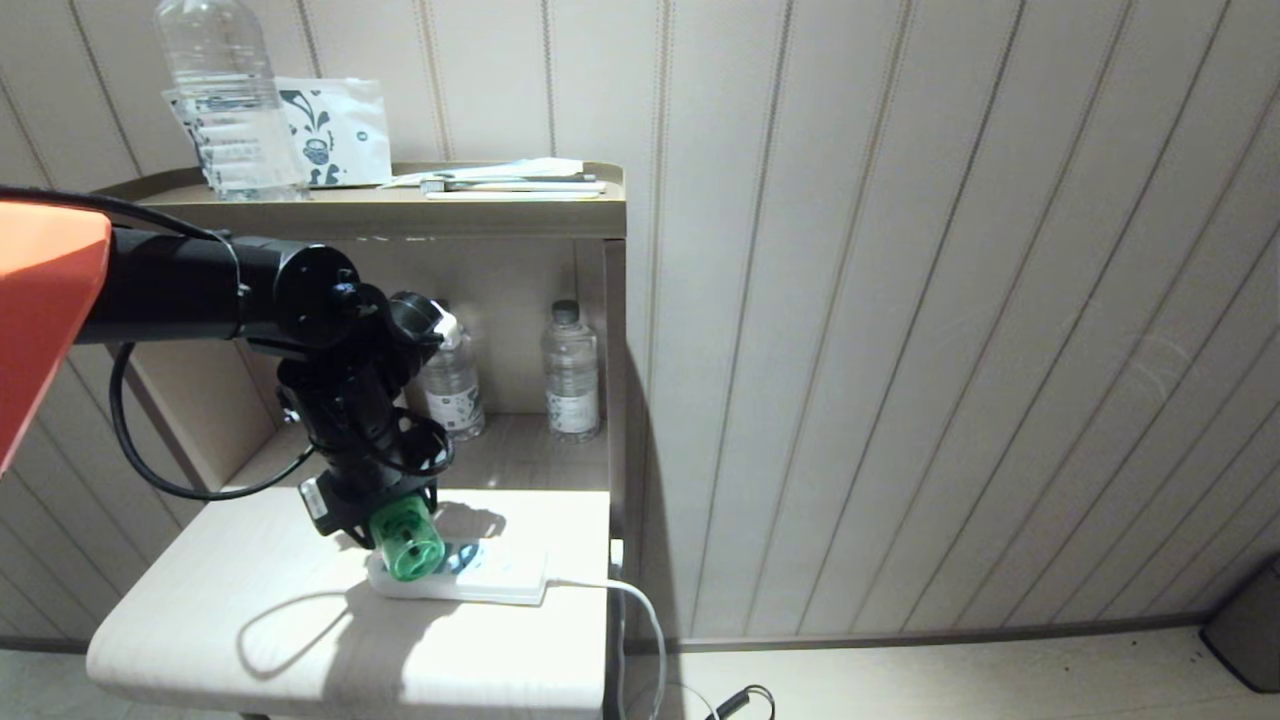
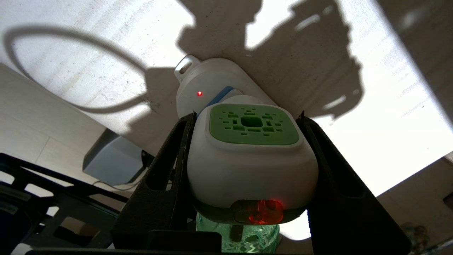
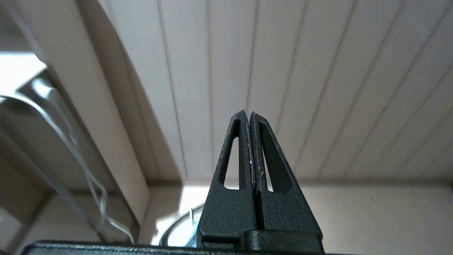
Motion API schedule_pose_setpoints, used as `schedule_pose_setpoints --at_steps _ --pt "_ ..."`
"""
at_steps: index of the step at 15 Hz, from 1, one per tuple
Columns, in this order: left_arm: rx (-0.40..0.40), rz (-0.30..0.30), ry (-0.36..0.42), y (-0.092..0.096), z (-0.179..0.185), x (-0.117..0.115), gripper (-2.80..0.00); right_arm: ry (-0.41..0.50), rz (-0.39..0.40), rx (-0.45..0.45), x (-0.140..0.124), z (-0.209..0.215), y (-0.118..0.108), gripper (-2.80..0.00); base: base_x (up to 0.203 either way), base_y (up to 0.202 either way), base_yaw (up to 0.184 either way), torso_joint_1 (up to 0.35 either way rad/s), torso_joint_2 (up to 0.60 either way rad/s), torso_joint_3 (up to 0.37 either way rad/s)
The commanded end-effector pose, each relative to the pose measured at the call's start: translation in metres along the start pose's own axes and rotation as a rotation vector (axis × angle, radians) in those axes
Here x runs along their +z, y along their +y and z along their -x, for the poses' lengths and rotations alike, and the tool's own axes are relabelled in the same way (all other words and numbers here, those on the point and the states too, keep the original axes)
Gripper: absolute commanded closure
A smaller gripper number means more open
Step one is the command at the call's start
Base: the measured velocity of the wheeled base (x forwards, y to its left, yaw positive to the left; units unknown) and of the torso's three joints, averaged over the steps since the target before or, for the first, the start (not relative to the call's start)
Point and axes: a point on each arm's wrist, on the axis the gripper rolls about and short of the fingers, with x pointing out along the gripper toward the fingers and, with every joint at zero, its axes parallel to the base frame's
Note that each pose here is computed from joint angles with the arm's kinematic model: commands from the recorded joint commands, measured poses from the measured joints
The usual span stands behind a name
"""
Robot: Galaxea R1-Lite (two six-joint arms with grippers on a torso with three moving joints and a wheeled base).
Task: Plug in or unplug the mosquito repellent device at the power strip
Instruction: Hold the socket with your right hand and unplug it with your left hand
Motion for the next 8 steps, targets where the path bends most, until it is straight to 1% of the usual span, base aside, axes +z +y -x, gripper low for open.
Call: schedule_pose_setpoints --at_steps 1,2,4,6,8 --pt "0.003 0.006 0.003 0.001 0.002 -0.001 0.00 -0.053 -0.001 0.021 0.036 0.015 0.001 0.00 0.000 0.000 0.000 0.000 0.00 0.000" --pt "0.001 0.006 0.001 0.001 0.003 -0.001 0.00 -0.073 0.000 0.033 0.057 0.020 0.001 0.00 0.000 0.000 0.000 0.000 0.00 0.000" --pt "-0.002 0.005 -0.004 0.001 0.004 -0.001 0.00 -0.094 -0.001 0.053 0.105 0.019 0.003 0.00 0.000 0.000 0.000 0.000 0.00 0.000" --pt "-0.007 0.004 -0.005 0.002 0.006 -0.001 0.00 -0.118 -0.002 0.093 0.162 0.008 0.005 0.00 0.000 0.000 0.000 0.000 0.00 0.000" --pt "-0.010 0.003 0.001 0.001 0.006 -0.002 0.00 -0.124 -0.011 0.134 0.205 -0.011 0.007 0.00 0.000 0.000 0.000 0.000 0.00 0.000"
